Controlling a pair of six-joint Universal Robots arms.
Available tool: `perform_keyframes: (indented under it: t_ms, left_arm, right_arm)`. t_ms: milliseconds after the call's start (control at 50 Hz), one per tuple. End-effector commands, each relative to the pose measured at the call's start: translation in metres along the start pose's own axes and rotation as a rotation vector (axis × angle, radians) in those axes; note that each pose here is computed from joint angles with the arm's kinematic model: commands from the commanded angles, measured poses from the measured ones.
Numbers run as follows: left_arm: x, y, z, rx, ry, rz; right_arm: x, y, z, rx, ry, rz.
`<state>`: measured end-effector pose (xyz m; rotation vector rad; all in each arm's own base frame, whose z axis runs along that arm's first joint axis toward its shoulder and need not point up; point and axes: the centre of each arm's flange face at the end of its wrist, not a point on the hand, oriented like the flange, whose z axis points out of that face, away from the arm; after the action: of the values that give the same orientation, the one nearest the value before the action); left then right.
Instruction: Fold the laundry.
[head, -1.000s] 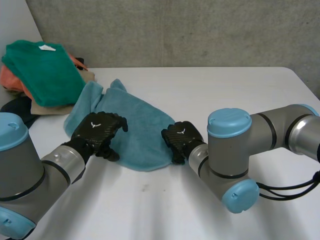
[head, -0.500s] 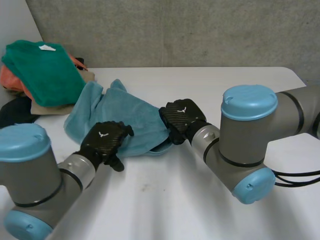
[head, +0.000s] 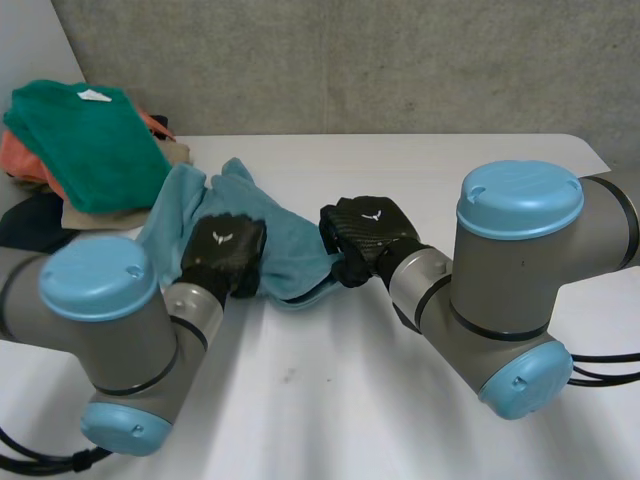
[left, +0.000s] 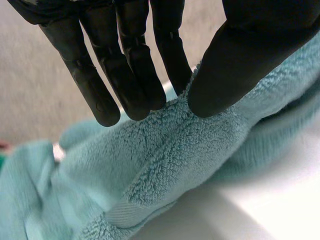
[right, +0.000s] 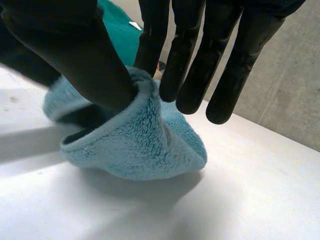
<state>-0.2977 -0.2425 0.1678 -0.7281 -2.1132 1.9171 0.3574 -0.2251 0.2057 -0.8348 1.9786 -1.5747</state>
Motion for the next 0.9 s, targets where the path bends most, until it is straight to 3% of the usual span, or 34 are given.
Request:
perform_keyframes:
  t_ms: [20, 160, 260, 500, 580, 900]
  left_arm:
    - [0.000, -0.072, -0.027, 0.194, 0.041, 0.022]
    - [-0.006, -0.106, -0.036, 0.263, 0.035, 0.077]
    - [-0.007, -0.119, -0.039, 0.271, 0.029, 0.109]
    - [-0.001, -0.137, -0.057, 0.326, 0.041, 0.105]
    - [0.002, -0.138, -0.061, 0.330, 0.053, 0.105]
    - [0.004, -0.130, -0.061, 0.302, 0.034, 0.105]
  right_arm:
    - [0.013, 0.002, 0.000, -0.018, 0.034, 0.050]
    - [0.020, 0.012, -0.004, -0.080, 0.058, 0.236]
    - [0.042, 0.028, -0.010, -0.134, 0.123, 0.450]
    - [0.033, 0.057, -0.015, -0.219, 0.103, 0.624]
    - [0.029, 0.057, 0.001, -0.199, 0.090, 0.768]
    - [-0.019, 0.052, 0.027, -0.178, -0.042, 0.905]
